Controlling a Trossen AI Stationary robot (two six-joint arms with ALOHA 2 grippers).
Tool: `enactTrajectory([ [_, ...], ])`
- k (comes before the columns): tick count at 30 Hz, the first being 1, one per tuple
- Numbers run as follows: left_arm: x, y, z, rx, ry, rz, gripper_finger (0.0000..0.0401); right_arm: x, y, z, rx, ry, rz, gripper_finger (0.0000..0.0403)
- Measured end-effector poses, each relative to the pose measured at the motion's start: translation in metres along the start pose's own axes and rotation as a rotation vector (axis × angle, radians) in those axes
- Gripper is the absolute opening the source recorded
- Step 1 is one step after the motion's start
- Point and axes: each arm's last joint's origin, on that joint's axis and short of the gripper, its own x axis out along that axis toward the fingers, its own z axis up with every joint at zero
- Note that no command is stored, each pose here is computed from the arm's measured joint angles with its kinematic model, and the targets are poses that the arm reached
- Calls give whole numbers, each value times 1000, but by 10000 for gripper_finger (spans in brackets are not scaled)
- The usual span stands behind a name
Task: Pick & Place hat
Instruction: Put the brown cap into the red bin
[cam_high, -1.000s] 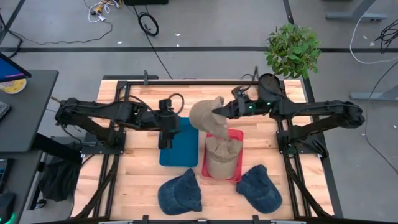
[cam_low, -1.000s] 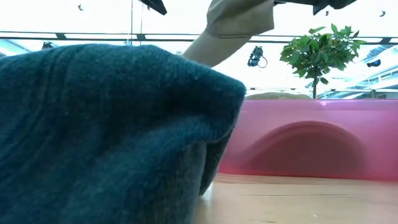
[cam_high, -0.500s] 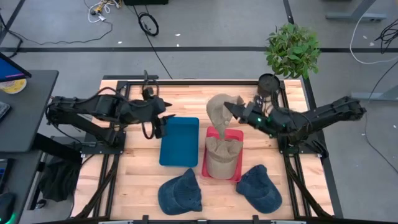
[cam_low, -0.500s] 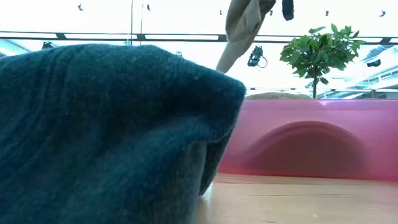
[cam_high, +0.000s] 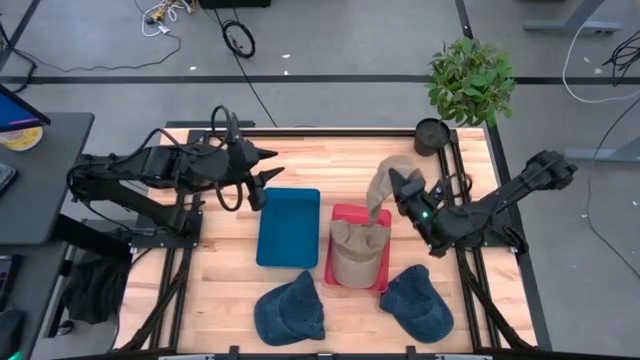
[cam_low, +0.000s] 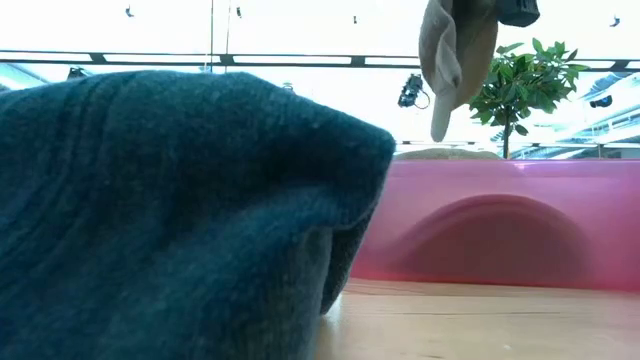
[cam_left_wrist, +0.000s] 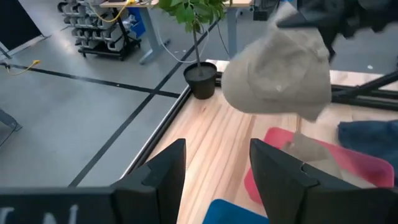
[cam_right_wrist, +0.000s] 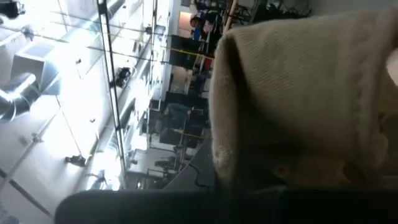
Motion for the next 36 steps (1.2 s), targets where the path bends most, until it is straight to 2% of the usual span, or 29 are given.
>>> enactTrajectory([
  [4, 1, 2, 1, -6, -5, 6, 181, -2, -8, -17, 26, 12, 3, 3],
  [10, 3, 4, 1, -12, -6, 17, 181, -8, -14, -33, 28, 104, 30, 3],
  [16, 2, 4, 1, -9, -5, 16, 181, -5, -21, -43, 60, 15, 2, 3],
  [20, 2, 4, 1, -8, -5, 17, 181, 1, -26, -56, 70, 28, 11, 4],
  [27, 2, 4, 0, -2, 5, 18, 181, -15, -32, -83, 50, 42, 7, 4],
  [31, 3, 4, 0, 0, 9, 18, 181, -16, -38, -97, 98, 43, 6, 4],
  [36, 3, 4, 0, -3, 9, 18, 181, -28, -48, -110, 33, 77, 14, 4],
])
